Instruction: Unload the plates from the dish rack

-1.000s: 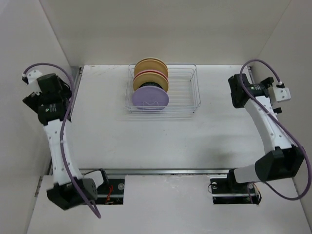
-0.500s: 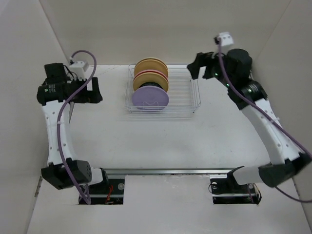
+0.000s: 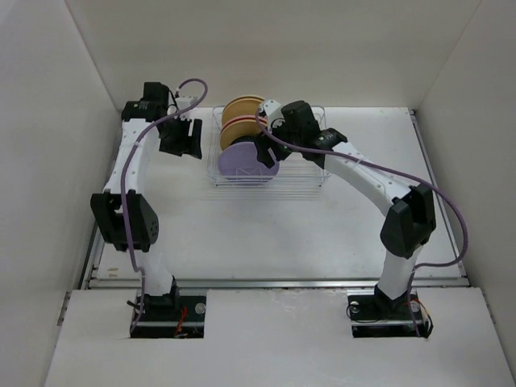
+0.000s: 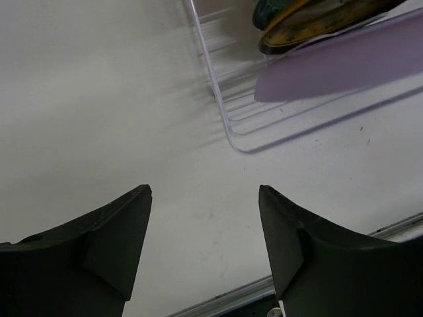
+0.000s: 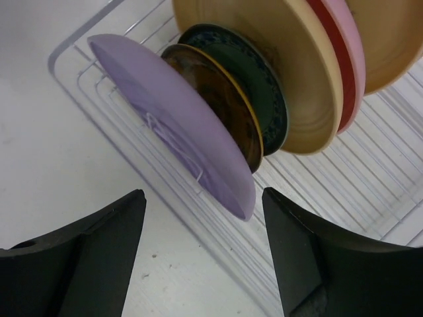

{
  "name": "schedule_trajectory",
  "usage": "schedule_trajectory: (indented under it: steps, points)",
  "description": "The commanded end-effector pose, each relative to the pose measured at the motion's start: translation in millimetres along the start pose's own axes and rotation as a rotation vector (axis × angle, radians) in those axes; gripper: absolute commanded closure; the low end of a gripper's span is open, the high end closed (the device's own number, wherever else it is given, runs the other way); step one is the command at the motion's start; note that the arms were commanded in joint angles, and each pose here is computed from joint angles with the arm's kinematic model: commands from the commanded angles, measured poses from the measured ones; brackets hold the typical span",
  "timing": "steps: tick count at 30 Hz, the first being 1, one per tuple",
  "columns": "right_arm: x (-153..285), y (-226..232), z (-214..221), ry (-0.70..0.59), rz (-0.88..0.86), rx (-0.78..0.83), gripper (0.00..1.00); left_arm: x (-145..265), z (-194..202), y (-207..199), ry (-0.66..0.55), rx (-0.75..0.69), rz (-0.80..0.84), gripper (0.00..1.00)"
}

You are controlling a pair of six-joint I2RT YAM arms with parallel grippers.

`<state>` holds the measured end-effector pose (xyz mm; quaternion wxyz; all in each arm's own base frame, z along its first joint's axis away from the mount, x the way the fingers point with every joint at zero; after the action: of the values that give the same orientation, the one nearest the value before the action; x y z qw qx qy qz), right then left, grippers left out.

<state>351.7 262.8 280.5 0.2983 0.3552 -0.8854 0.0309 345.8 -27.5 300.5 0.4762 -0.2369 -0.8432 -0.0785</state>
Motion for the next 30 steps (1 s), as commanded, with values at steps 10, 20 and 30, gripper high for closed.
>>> schedule_trajectory:
  steps: [10, 20, 30]
  points:
    - [-37, -14, -19, -0.11, 0.121, 0.037, 0.57, -66, -24, 8, -0.009, 0.066, 0.006, 0.47]
    - [-15, -14, -30, -0.168, 0.226, 0.04, 1.0, -107, -22, 6, 0.073, 0.186, 0.111, 0.65]
    - [63, -1, -78, -0.414, 0.304, 0.016, 1.0, -118, -16, 1, 0.114, 0.234, 0.066, 1.0]
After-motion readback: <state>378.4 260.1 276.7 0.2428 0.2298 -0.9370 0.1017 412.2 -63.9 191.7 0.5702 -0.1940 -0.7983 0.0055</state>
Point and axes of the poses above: each gripper's point midway between its finger pads, its own x axis back along the fingers, its own y axis along the line the jaws close on, z = x × y, the point moved 10 cm from there along x, back along the fingers, and after that the axes turned 11 degrees about -x, right-handed, at the moved point
